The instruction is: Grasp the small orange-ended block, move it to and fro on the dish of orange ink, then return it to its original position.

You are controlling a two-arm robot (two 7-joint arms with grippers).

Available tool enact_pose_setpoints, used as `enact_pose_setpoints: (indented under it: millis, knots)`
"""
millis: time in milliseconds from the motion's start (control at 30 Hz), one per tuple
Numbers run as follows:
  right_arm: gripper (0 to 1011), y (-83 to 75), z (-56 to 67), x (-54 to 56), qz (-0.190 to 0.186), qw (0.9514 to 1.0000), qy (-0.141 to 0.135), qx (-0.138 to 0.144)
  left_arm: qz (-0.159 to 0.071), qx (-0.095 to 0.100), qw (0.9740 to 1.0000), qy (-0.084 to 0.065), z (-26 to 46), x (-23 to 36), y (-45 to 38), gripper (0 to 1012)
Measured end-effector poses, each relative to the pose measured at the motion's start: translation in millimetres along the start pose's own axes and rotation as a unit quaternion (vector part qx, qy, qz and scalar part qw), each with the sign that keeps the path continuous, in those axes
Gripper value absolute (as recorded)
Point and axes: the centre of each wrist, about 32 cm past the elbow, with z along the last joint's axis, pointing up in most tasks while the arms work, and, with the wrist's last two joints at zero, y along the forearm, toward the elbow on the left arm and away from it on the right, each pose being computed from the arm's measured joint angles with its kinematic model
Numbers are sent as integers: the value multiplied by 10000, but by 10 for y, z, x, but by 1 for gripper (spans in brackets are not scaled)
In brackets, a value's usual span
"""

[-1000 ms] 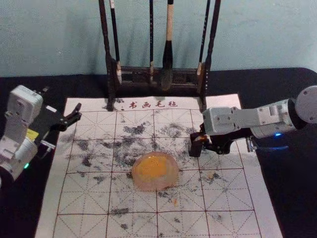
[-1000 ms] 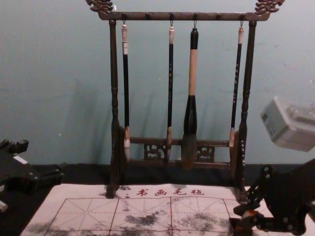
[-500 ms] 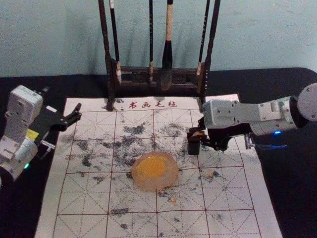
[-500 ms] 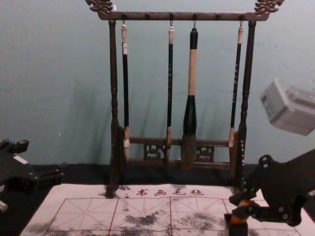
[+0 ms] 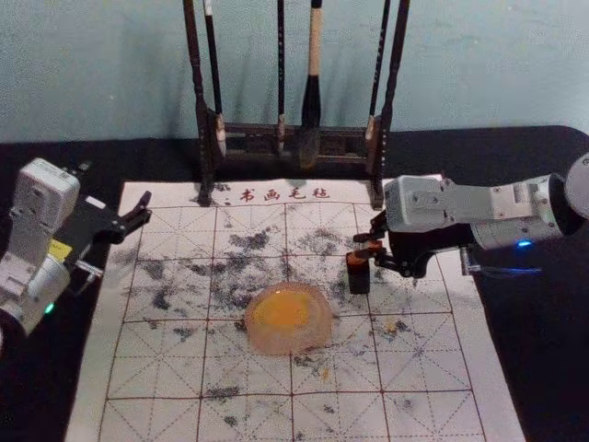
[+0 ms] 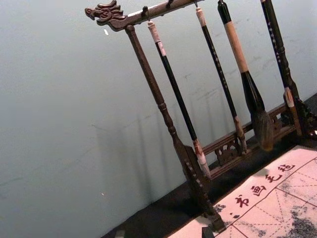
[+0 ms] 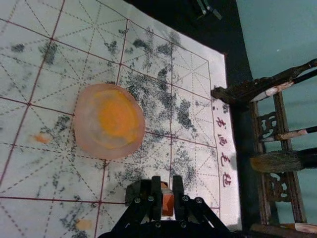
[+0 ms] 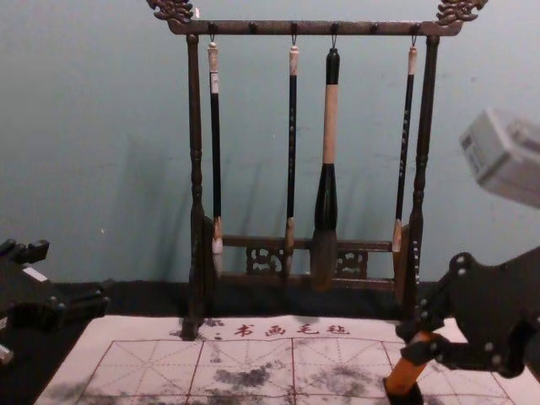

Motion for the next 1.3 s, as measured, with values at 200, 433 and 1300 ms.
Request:
enact_pose_setpoints:
  millis: [200, 433, 1300]
  knots:
    - [136, -65, 21, 24, 119, 9998, 121, 60, 0, 0, 10000, 0, 0, 0, 0, 1001]
    - [136, -145, 28, 60, 190, 9992, 308, 195, 0, 0, 10000, 0, 0, 0, 0, 1001]
    - [135, 64, 151, 216, 415, 9940, 693, 740, 0, 0, 10000, 0, 0, 0, 0, 1001]
